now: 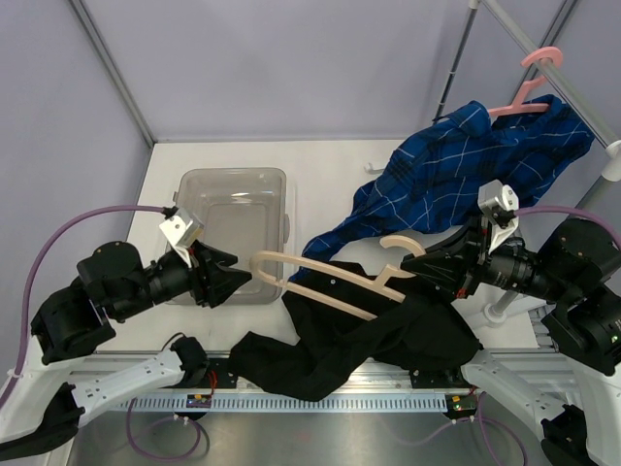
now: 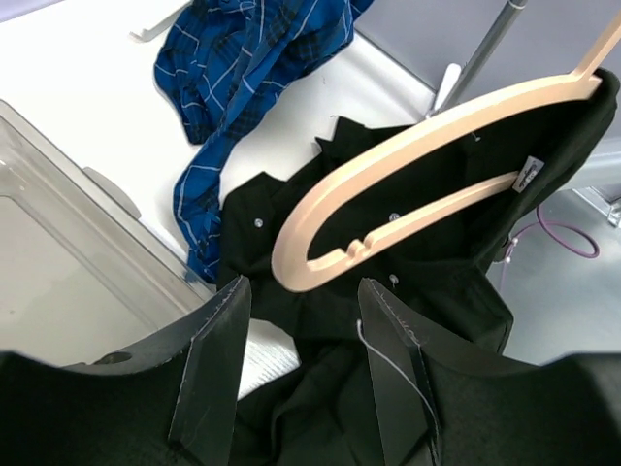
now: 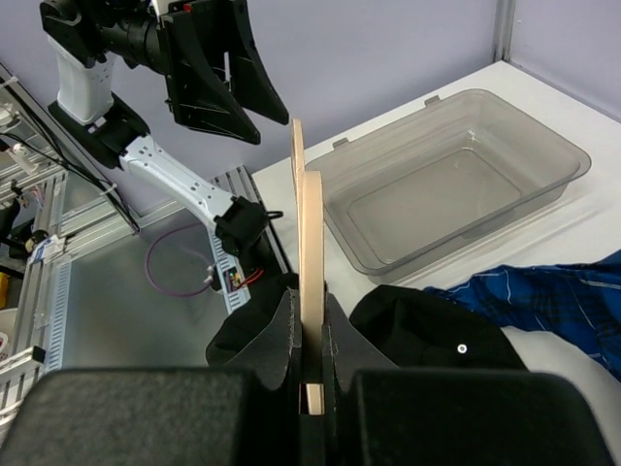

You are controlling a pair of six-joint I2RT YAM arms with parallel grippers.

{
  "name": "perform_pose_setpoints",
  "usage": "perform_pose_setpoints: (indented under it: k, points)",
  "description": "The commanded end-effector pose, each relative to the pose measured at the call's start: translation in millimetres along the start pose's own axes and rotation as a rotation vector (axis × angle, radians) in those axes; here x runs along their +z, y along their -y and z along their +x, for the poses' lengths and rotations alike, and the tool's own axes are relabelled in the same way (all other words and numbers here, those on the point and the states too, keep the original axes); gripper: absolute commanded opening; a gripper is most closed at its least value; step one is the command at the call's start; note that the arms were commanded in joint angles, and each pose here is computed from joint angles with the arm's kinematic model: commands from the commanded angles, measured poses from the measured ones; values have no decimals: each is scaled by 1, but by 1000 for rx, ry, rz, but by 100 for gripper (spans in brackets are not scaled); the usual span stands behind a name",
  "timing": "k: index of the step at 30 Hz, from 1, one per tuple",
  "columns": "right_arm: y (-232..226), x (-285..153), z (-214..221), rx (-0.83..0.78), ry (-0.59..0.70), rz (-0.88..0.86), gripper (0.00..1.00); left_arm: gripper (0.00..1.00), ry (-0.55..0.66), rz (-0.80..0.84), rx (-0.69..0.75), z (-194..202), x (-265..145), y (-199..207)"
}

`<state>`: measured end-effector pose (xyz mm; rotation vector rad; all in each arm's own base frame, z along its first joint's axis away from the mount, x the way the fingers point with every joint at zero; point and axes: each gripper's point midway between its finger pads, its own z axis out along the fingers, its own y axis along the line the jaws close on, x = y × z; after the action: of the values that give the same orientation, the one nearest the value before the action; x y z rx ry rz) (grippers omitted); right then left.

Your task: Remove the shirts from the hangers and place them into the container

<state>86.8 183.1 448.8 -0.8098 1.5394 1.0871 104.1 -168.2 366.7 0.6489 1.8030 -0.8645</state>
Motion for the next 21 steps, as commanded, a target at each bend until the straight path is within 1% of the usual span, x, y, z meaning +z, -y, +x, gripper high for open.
perform_pose_setpoints:
  k: [1, 3, 5, 9, 13, 16, 17, 18, 20, 21]
  points:
    - [-21, -10, 1, -33, -17, -87, 0, 54, 33, -2, 43, -10, -10, -1]
    - [-24, -10, 2, -28, -21, -102, 0, 54, 26, 20, 57, -8, -7, 3]
    - [-27, -11, 2, -29, -22, -119, 0, 54, 1, 86, 74, -2, -1, 13]
    - [-32, -11, 1, -23, -24, -145, 0, 56, -9, 220, 104, 4, 3, 33]
    - [-35, -13, 0, -30, -26, -154, 0, 56, 18, 366, 139, 4, -4, 56]
    - [-38, -14, -1, -34, -26, -165, 0, 55, 18, 414, 142, 5, -9, 64]
    - [-40, -15, -1, -36, -26, -176, 0, 52, 15, 413, 139, 5, -8, 64]
    - [-41, -16, -2, -38, -24, -176, 0, 41, 10, 410, 139, 6, -8, 63]
    - [-44, -18, -2, -40, -22, -186, 0, 28, 7, 404, 135, 5, -7, 63]
    - [-45, -19, -2, -43, -22, -189, 0, 21, 8, 398, 134, 4, -7, 62]
